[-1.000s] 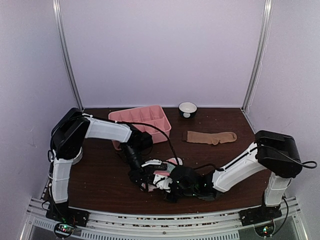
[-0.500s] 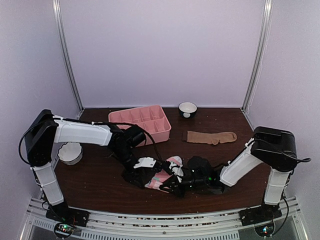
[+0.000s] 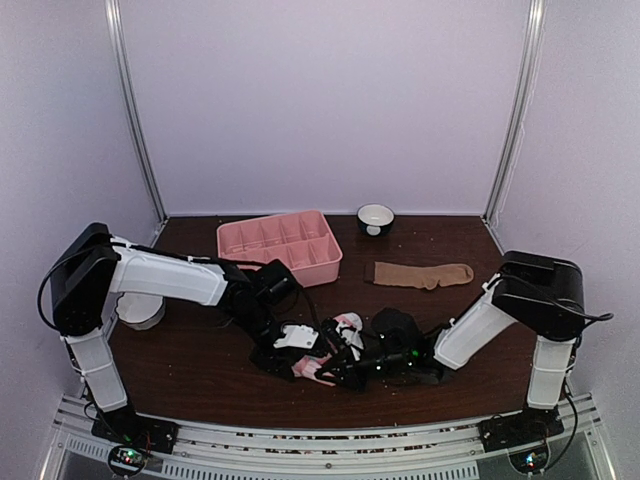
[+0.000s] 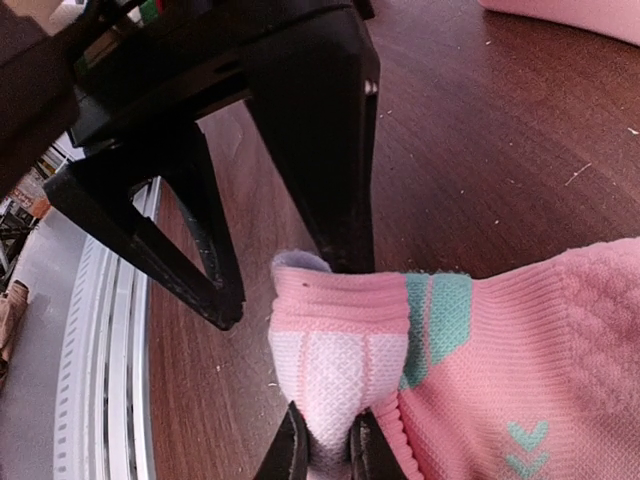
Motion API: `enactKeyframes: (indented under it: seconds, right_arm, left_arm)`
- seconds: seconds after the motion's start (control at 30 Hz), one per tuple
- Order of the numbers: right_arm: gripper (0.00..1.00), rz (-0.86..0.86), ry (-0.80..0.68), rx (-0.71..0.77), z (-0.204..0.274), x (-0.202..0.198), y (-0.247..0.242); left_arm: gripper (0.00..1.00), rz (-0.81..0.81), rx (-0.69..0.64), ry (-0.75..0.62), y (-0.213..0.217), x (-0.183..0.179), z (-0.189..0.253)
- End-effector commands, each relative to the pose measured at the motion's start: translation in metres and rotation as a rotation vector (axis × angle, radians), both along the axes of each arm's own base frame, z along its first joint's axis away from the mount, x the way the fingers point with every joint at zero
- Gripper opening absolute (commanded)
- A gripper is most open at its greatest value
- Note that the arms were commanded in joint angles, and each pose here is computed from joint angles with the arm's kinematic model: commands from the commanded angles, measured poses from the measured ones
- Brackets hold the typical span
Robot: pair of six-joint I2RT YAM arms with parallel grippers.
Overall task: Roll the socks
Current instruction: Roll the sock at the center of the board.
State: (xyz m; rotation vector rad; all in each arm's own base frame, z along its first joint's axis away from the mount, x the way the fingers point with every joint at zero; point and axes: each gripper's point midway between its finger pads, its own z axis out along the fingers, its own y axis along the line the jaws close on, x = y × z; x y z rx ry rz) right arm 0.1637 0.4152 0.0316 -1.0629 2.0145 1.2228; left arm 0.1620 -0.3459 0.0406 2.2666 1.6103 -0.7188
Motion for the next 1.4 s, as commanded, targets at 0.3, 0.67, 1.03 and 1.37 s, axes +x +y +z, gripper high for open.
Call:
enactKeyframes:
  seconds: [0.3,0.67,1.03,1.37]
  right_arm:
    - [0.00,0.016,0.251,-0.393,-0.101,-0.041,-0.059]
    - [0.00,-0.029,0.286,-0.382,-0.102,-0.033,-0.058]
    - [0.00,-0.028,0.328,-0.333,-0.102,-0.033,-0.054]
    - [0.00,-0.026,0.340,-0.338,-0.103,-0.034,-0.059]
  left_arm:
    - [0.40,0.277,-0.077,-0.234,0.017,0.067,0.035]
    - [0.49,0.073,-0.172,-0.062,-0.012,0.010,0.049]
    - [0.44,0.035,-0.084,-0.015,-0.017,0.013,0.006]
    - [0.22,0.064,-0.003,-0.031,-0.013,0.022,-0.017]
